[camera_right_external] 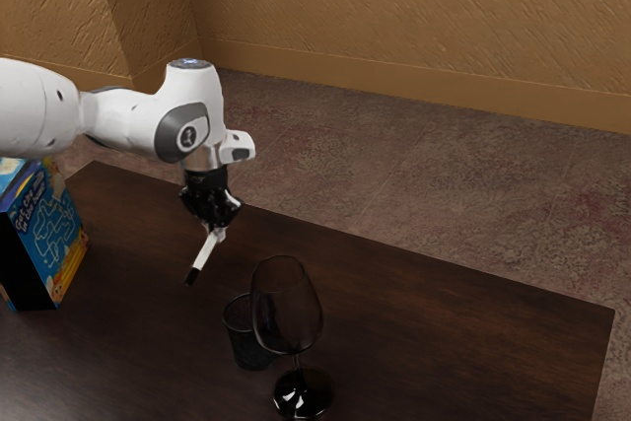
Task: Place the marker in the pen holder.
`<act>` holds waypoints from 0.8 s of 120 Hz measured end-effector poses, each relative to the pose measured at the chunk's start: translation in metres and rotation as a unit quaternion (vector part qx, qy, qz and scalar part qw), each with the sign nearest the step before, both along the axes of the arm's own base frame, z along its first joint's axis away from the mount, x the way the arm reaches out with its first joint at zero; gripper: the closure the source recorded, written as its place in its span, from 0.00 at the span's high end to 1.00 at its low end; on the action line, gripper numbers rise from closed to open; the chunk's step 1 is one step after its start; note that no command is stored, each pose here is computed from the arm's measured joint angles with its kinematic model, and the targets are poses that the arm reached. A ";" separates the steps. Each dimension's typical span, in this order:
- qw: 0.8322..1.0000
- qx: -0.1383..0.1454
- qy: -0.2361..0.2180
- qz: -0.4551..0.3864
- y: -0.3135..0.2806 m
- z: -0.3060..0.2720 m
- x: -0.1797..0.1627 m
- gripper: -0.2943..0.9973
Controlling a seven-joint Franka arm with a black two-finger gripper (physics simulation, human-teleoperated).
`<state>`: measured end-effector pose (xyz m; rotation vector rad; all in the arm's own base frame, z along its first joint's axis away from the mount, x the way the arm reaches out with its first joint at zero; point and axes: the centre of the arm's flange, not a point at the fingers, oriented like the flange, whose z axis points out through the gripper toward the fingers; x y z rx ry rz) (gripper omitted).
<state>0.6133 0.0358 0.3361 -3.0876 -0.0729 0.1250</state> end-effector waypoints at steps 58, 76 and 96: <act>0.998 0.009 0.033 -0.054 -0.126 0.062 -0.017 0.18; 0.998 0.009 0.039 -0.057 -0.149 0.058 -0.020 0.19; 0.998 0.004 0.044 -0.050 -0.164 0.055 -0.025 0.19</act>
